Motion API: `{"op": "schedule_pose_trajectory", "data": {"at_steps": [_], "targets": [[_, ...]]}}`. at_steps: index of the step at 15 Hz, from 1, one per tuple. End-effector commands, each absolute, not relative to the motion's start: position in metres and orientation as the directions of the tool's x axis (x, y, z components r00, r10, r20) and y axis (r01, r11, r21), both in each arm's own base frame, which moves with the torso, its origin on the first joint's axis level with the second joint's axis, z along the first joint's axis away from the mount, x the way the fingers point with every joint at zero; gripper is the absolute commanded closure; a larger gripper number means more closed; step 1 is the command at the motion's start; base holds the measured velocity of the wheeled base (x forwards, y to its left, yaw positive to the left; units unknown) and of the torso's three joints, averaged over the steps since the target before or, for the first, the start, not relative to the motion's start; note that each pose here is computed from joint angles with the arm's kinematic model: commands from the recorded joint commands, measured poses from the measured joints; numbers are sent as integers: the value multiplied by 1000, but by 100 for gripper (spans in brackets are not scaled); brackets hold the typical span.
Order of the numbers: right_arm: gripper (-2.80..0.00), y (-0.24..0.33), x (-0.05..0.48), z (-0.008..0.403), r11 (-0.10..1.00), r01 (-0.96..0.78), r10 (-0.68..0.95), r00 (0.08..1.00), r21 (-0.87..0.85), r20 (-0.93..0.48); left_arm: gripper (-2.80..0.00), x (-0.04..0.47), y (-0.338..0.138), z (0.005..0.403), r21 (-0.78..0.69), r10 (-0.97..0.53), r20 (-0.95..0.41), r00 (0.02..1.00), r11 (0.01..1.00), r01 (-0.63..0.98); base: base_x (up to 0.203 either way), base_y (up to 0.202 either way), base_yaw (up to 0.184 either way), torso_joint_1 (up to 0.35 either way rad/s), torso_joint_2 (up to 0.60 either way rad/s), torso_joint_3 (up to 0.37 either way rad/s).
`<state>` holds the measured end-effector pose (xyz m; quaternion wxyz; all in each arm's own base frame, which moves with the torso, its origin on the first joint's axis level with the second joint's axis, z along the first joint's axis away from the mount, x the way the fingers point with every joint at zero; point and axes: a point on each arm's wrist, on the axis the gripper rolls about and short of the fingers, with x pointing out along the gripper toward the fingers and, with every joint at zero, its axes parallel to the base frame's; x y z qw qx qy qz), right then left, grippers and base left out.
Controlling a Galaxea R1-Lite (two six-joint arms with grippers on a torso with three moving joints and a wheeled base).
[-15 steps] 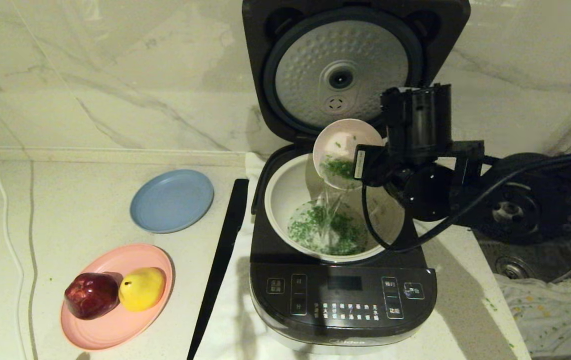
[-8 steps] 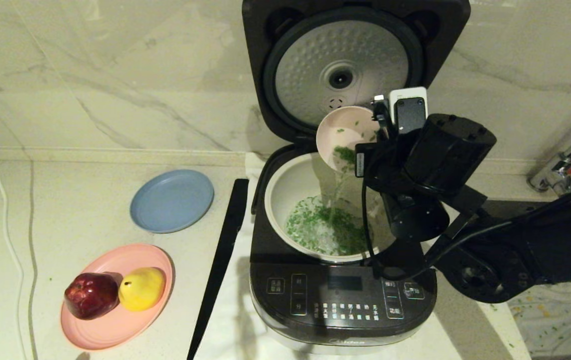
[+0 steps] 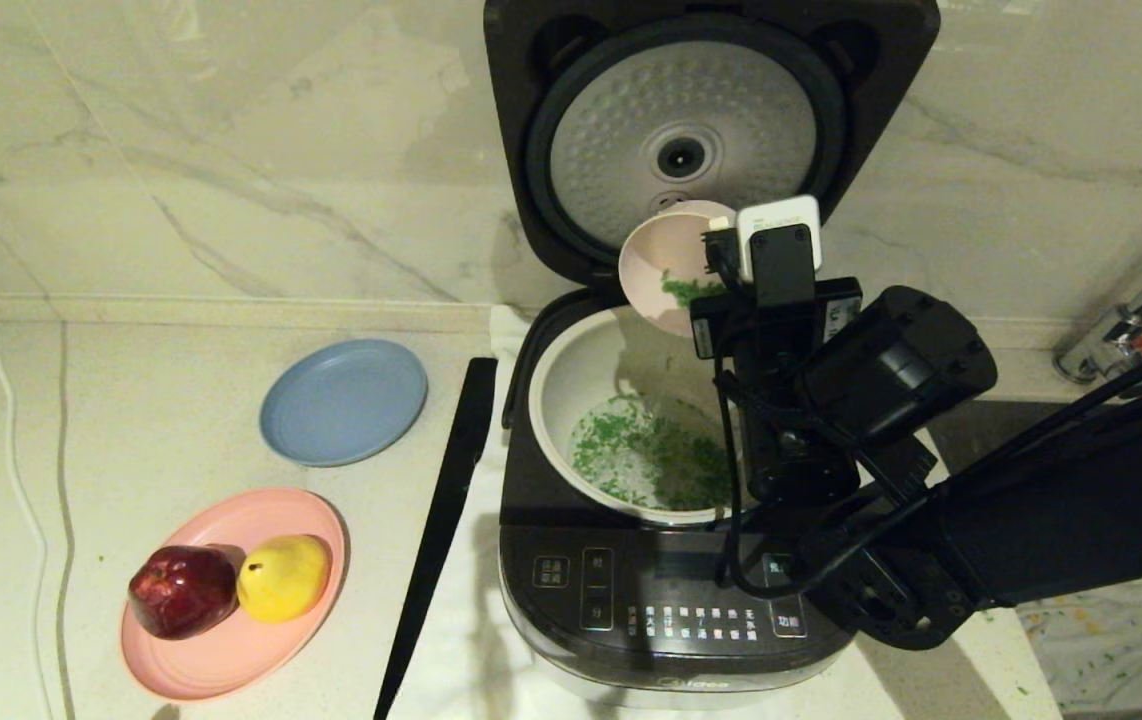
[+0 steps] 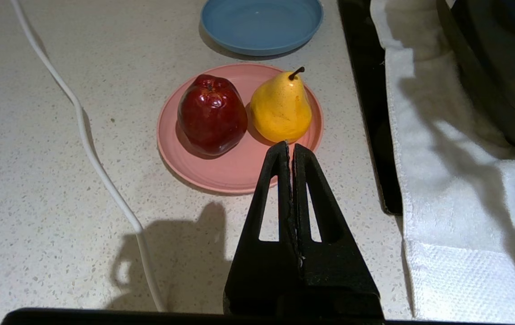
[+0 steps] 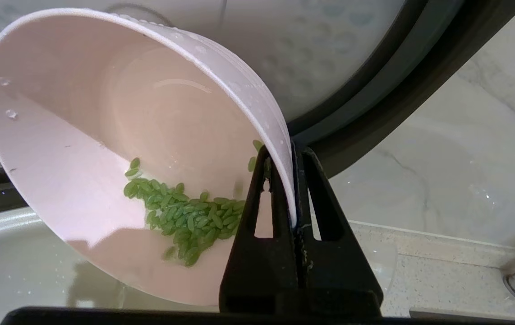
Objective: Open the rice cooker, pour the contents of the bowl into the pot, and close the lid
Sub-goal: Pour the water from the bowl into the rice cooker
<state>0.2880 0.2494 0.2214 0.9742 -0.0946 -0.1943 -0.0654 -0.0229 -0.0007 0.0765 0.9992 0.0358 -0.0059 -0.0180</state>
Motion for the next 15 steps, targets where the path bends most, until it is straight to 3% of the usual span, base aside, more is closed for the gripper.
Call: {"op": "schedule_pose_trajectory", "data": {"at_steps": [1,15], "targets": [[0,249,287,224,974,169,-97,912,-148,399,0,-22,-1,75,71,-37,6,999,997,36,0,0,0,0,0,0],[0,255,291,209,968,168,-88,924,-189,371,0,-22,-1,75,72,-37,6,999,997,36,0,0,0,0,0,0]]}}
